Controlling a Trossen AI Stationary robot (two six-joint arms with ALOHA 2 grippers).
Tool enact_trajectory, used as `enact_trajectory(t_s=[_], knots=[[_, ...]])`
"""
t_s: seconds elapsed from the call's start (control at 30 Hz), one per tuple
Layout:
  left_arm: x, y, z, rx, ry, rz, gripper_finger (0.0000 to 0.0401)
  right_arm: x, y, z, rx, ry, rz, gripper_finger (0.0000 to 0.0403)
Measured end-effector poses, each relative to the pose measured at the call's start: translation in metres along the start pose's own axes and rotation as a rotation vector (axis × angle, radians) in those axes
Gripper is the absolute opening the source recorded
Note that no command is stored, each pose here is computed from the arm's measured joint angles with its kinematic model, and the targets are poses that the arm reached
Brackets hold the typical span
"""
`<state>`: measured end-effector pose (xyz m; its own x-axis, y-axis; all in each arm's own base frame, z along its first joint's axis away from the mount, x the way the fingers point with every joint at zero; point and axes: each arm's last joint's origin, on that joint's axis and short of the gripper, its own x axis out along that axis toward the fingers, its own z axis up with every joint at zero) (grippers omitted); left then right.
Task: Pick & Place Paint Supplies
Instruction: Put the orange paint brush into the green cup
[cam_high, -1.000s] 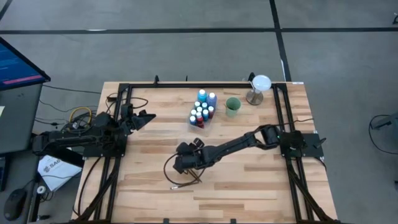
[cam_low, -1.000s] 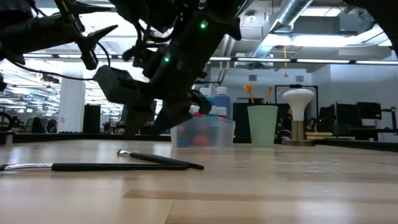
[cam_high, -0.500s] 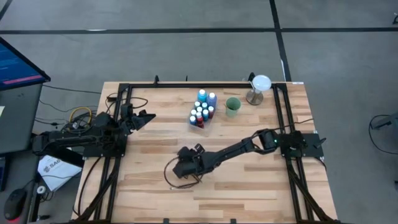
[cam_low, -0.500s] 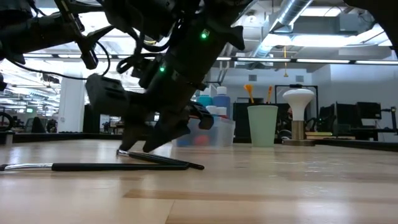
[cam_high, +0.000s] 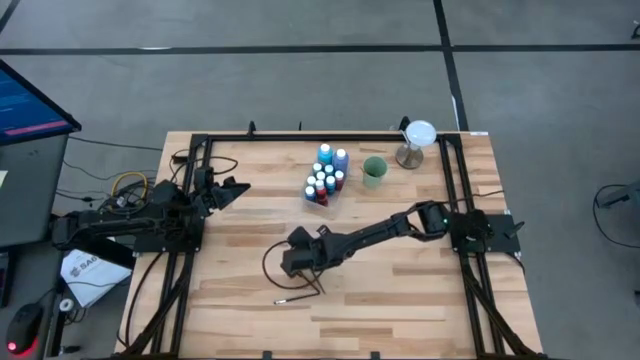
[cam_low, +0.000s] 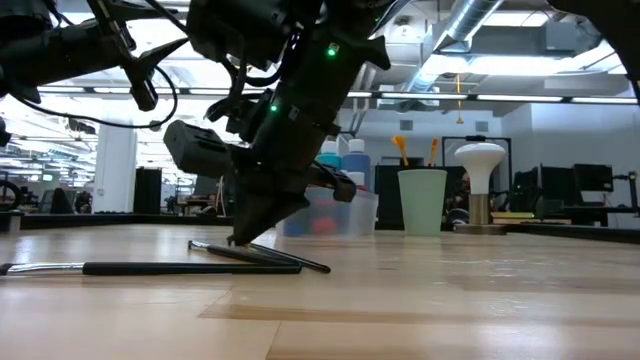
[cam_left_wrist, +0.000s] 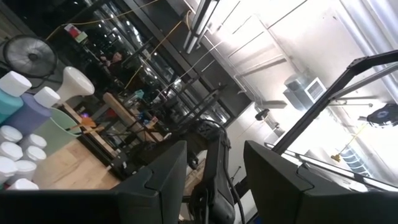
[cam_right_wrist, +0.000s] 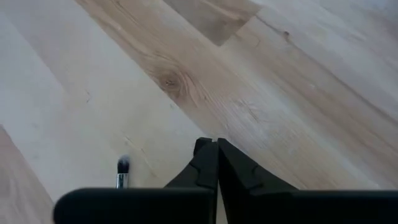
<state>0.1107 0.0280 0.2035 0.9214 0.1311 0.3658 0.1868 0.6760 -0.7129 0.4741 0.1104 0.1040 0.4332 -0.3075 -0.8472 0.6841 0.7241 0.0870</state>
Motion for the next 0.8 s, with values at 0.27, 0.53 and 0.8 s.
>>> enact_trajectory(t_s=[0.27, 0.53, 0.8], knots=[[0.000, 0.000, 0.000, 0.001, -0.003, -0.004, 0.0154, -0.022, -0.016, 0.033, -0.012, 0.006, 0.025, 0.0000], [0.000, 0.000, 0.000, 0.002, -0.003, -0.003, 0.0154, -0.058, -0.028, 0.066, 0.006, -0.112, 0.018, 0.0000], [0.000, 0.000, 0.000, 0.002, -0.003, -0.003, 0.0154, -0.106, -0.045, 0.095, 0.001, -0.243, -0.032, 0.0000]])
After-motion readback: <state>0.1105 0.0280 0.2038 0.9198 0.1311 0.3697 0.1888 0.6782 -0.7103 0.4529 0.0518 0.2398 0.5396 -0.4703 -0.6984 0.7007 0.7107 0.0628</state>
